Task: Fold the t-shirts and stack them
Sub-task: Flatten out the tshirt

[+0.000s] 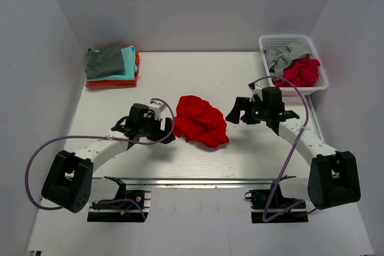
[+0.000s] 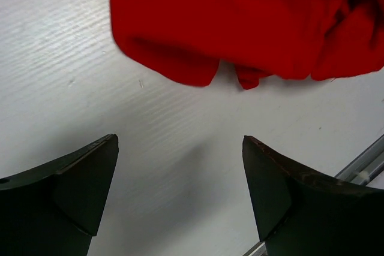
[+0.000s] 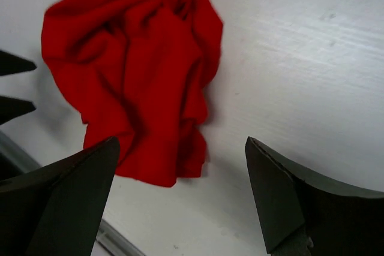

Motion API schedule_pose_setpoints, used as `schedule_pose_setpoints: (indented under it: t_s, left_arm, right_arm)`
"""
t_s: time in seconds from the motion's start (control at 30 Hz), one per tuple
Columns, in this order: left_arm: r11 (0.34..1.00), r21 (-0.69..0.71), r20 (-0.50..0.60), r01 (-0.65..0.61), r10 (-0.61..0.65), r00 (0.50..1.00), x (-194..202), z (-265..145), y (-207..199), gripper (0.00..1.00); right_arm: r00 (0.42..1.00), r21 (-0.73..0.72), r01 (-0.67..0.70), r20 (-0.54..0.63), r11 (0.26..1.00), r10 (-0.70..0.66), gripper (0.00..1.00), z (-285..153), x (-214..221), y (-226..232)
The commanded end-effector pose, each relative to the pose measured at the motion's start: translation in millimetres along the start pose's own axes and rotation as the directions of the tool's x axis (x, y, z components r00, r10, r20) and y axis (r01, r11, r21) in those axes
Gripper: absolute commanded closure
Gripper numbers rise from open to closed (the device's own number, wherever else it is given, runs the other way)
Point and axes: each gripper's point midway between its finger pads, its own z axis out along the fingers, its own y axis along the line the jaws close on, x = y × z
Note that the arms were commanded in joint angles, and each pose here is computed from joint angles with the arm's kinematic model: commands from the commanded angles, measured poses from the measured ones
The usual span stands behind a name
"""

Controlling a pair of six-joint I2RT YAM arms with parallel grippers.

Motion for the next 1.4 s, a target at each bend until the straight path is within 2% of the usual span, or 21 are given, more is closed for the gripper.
schedule_pose_setpoints:
  t_s: [0.0,0.17,0.27,0.43,0.5,0.53,0.63,0.67,0.7,0.73,0.77,0.8,0.83,0.87,1.03,1.07,1.13,1.2,1.23,1.33,1.37]
  left_arm:
    - [0.998,0.018,-0.012,-0.063,0.063,0.998,-0.2,10.8,-6.9,0.07]
    - [0.994,0.035,-0.09,-0.101,0.104,0.991,12.8,38.4,-15.6,0.12]
    - [0.994,-0.03,-0.117,-0.105,0.101,0.988,13.0,52.0,-6.6,0.17]
    - [0.99,-0.075,-0.09,-0.12,0.113,0.99,1.0,64.2,-3.3,0.18]
    - [0.989,-0.093,-0.077,-0.117,0.11,0.991,-5.7,70.0,-3.1,0.27]
    - [0.989,-0.107,-0.079,-0.105,0.097,0.992,-7.6,73.7,-1.1,0.37]
    - [0.984,-0.14,-0.074,-0.107,0.097,0.992,-17.8,77.8,3.0,0.56]
    - [0.984,-0.143,-0.087,-0.106,0.094,0.992,-14.6,76.9,3.8,0.71]
    - [0.984,-0.136,-0.086,-0.112,0.101,0.991,-17.7,77.3,-0.8,0.78]
    - [0.984,-0.136,-0.086,-0.113,0.102,0.991,-17.7,77.3,-0.8,0.85]
    - [0.985,-0.132,-0.068,-0.114,0.106,0.992,-24.8,76.0,-3.3,1.0]
    - [0.985,-0.13,-0.056,-0.115,0.109,0.992,-28.4,73.7,-5.0,1.0]
    - [0.985,-0.13,-0.055,-0.115,0.109,0.993,-29.6,70.5,-6.1,1.0]
    - [0.984,-0.136,-0.037,-0.117,0.113,0.993,-34.9,67.2,-6.9,1.0]
    - [0.983,-0.166,0.139,-0.073,0.097,0.986,-82.5,26.6,-20.9,1.0]
    - [0.982,-0.182,0.176,-0.058,0.091,0.98,-91.4,18.5,-21.2,1.0]
    - [0.968,-0.253,0.268,0.003,0.067,0.961,-113.9,-2.6,-12.3,1.0]
    - [0.951,-0.306,0.389,0.053,0.074,0.918,-146.1,-36.1,-8.8,1.0]
    - [0.941,-0.33,0.429,0.073,0.081,0.9,-156.2,-47.8,-6.7,1.0]
    - [0.91,-0.385,0.555,0.156,0.093,0.827,-191.4,-89.8,-3.9,1.0]
    - [0.89,-0.416,0.592,0.186,0.11,0.798,-205.5,-106.7,-1.2,1.0]
  right_arm:
    - [0.993,-0.14,0.012,-0.117,0.99,-0.028,0.09,2.9,30.0,24.9]
    - [0.98,-0.154,0.045,-0.183,0.987,-0.074,0.11,7.4,54.2,33.9]
    - [0.97,-0.164,0.034,-0.232,0.986,-0.072,0.12,12.0,71.7,37.1]
    - [0.96,-0.153,0.022,-0.271,0.988,-0.063,0.12,20.8,88.8,35.6]
    - [0.961,-0.169,0.031,-0.266,0.985,-0.076,0.12,23.6,88.0,39.5]
    - [0.957,-0.165,0.024,-0.282,0.986,-0.071,0.16,26.2,92.4,37.8]
    - [0.953,-0.16,0.021,-0.296,0.987,-0.068,0.21,31.0,97.3,37.4]
    - [0.954,-0.168,0.022,-0.291,0.986,-0.071,0.23,32.3,95.9,38.6]
    - [0.952,-0.167,0.008,-0.299,0.986,-0.058,0.23,32.5,98.5,39.5]
    - [0.953,-0.178,0.009,-0.297,0.984,-0.063,0.35,35.8,100.0,40.1]
    - [0.951,-0.183,0.008,-0.301,0.983,-0.063,0.44,36.4,100.9,41.4]
    - [0.952,-0.184,0.003,-0.3,0.983,-0.059,0.57,36.4,100.0,42.3]
    - [0.955,-0.171,0.004,-0.292,0.985,-0.054,0.82,38.6,97.3,40.6]
    - [0.958,-0.16,-0.004,-0.283,0.987,-0.042,1.0,38.9,93.4,41.4]
    - [0.987,-0.061,0.06,-0.145,0.996,-0.068,1.0,32.6,52.2,35.0]
    - [0.993,-0.057,0.082,-0.079,0.995,-0.087,1.0,23.9,31.3,41.8]
    - [0.997,0.071,0.078,-0.006,0.994,-0.077,1.0,18.4,11.4,25.3]
    - [0.99,0.149,0.082,0.105,0.985,-0.098,1.0,1.8,-20.5,22.7]
    - [0.977,0.244,0.064,0.184,0.968,-0.111,1.0,-9.7,-40.5,12.0]
    - [0.939,0.291,0.047,0.314,0.956,-0.141,1.0,-37.2,-79.1,17.8]
    - [0.911,0.353,0.028,0.376,0.935,-0.169,1.0,-51.8,-98.4,13.3]
